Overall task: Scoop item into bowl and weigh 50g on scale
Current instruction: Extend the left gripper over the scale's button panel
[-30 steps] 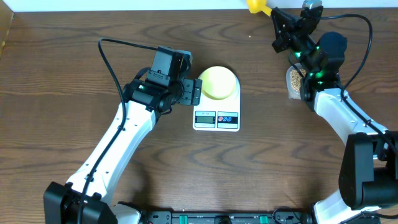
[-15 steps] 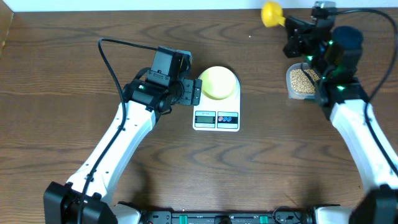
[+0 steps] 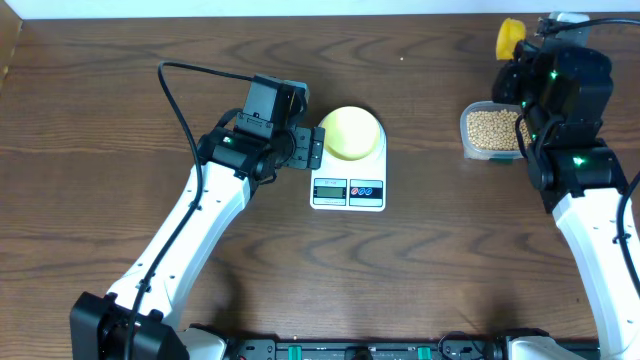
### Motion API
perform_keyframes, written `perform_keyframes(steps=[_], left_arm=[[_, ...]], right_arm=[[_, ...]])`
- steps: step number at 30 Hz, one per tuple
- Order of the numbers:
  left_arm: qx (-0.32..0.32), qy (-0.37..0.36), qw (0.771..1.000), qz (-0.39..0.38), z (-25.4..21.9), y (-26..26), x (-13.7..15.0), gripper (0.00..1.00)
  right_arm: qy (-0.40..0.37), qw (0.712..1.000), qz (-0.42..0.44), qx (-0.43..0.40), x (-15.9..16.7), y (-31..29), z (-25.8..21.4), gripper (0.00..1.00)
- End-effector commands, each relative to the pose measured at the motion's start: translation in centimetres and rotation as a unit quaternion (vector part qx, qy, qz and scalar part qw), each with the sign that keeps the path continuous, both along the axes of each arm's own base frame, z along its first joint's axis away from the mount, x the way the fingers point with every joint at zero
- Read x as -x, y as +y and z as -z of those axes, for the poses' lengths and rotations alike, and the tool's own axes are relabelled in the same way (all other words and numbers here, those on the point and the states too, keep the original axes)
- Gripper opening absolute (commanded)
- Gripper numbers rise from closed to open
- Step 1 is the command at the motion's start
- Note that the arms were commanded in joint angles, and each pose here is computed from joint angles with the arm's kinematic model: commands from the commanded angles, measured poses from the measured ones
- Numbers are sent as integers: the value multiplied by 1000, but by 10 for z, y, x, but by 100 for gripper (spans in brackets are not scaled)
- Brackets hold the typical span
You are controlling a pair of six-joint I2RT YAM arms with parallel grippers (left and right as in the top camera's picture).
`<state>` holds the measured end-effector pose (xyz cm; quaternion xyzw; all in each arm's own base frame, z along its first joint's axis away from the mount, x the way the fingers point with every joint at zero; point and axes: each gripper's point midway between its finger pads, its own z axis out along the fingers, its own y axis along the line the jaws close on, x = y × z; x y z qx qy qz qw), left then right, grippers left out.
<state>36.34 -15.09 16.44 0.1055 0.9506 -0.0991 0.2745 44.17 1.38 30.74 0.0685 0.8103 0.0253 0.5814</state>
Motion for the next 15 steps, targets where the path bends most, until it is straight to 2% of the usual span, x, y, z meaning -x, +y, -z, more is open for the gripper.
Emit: perform_keyframes(steps=[1, 15], left_arm=[[-5, -10, 1000, 4, -5, 2, -1, 89], [-6, -7, 1000, 4, -4, 2, 0, 89]], right_arm=[[-17, 1000, 10, 13, 0, -4, -13, 2], [-27, 1000, -2, 9, -2, 2, -18, 1]])
